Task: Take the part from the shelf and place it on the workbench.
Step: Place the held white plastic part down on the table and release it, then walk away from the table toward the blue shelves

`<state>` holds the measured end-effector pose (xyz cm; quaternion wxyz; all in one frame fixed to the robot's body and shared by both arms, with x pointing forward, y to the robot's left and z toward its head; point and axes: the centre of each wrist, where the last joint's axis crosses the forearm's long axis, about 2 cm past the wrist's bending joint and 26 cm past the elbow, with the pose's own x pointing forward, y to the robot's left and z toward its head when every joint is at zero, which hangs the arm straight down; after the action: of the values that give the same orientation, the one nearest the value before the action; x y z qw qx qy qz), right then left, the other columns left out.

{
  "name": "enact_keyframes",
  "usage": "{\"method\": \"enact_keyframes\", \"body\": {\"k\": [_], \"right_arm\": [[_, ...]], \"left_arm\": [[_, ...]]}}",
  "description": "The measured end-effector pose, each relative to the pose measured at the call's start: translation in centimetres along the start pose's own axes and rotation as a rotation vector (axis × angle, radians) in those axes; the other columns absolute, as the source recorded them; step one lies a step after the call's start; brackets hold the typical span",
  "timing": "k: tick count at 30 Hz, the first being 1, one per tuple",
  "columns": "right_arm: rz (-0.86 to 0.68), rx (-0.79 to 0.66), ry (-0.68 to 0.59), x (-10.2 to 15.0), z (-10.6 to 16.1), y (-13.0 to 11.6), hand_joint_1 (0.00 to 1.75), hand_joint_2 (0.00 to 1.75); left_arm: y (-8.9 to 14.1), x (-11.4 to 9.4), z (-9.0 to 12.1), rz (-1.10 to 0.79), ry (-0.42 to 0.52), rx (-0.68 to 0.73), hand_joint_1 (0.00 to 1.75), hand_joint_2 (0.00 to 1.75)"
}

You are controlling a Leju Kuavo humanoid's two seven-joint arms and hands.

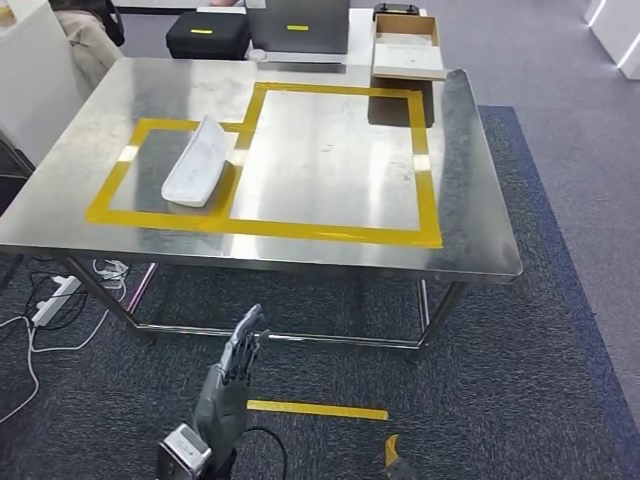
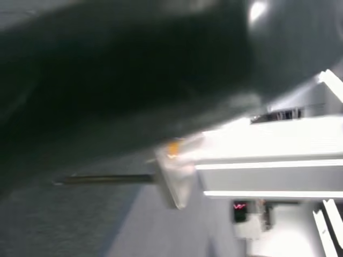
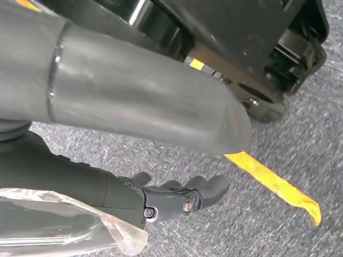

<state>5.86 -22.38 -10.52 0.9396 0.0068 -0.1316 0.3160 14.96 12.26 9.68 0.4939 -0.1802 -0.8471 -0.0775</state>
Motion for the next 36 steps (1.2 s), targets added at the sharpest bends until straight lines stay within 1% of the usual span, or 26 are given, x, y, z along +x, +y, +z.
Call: {"method": "enact_keyframes", "body": {"k": [2,4,6,8,10,12,14,15,17,18,19,21,24,25,27,33,36], "right_arm": [[-0.014,0.005,0.006,-0.4,0.1,0.3,0.0,0.0],[-0.037,0.007,0.015,-0.6,0.1,0.4,0.0,0.0],[-0.066,0.001,0.022,-0.8,0.1,0.5,0.0,0.0],[-0.097,-0.006,0.026,-1.0,0.1,0.5,0.0,0.0],[-0.123,-0.008,0.032,-1.1,0.1,0.6,0.0,0.0],[-0.135,-0.004,0.036,-1.1,0.1,0.6,0.0,0.0],[-0.136,0.001,0.041,-1.2,0.2,0.8,0.0,0.0],[-0.135,0.004,0.045,-1.4,0.2,1.0,0.0,0.0],[-0.136,0.011,0.052,-1.7,0.3,1.4,0.0,0.0],[-0.138,0.013,0.055,-1.8,0.3,1.6,0.0,0.0],[-0.139,0.015,0.057,-1.8,0.3,1.7,0.0,0.0],[-0.141,0.017,0.06,-1.9,0.3,1.7,0.0,0.0],[-0.147,0.018,0.069,-1.8,0.3,1.7,0.0,0.0],[-0.152,0.021,0.069,-1.7,0.3,1.7,0.0,0.0],[-0.164,0.028,0.066,-1.5,0.3,1.8,0.0,0.0],[-0.18,0.055,0.071,-1.3,0.3,2.0,0.0,0.0],[-0.177,0.063,0.07,-1.2,0.3,1.9,0.0,0.0]], "left_arm": [[0.2,-0.5,1.0,-0.045,0.06,0.028,0.0,0.0],[0.5,-0.8,2.2,-0.097,0.151,0.082,0.0,0.0],[1.1,-1.2,3.9,-0.147,0.279,0.163,0.0,0.0],[2.2,-2.0,5.8,-0.205,0.422,0.251,0.0,0.0],[4.6,-3.6,7.8,-0.278,0.562,0.317,0.0,0.0],[8.2,-6.0,10.5,-0.354,0.709,0.378,0.0,0.0],[11.3,-8.1,14.1,-0.408,0.898,0.451,0.0,0.0],[12.2,-8.7,16.0,-0.42,1.014,0.485,0.0,0.0],[12.3,-9.2,19.6,-0.414,1.251,0.519,0.0,0.0],[11.9,-9.3,21.0,-0.406,1.351,0.522,0.0,0.0],[11.4,-9.3,22.0,-0.398,1.426,0.521,0.0,0.0],[10.2,-9.3,23.1,-0.371,1.537,0.506,0.0,0.0],[8.8,-9.4,23.9,-0.302,1.709,0.425,0.0,0.0],[8.4,-9.4,24.1,-0.279,1.756,0.389,0.0,0.0],[7.8,-9.4,24.3,-0.25,1.8,0.318,0.0,0.0],[7.2,-9.6,24.2,-0.255,1.818,0.13,0.0,0.0],[7.4,-9.7,23.9,-0.273,1.826,0.076,0.0,0.0]]}}
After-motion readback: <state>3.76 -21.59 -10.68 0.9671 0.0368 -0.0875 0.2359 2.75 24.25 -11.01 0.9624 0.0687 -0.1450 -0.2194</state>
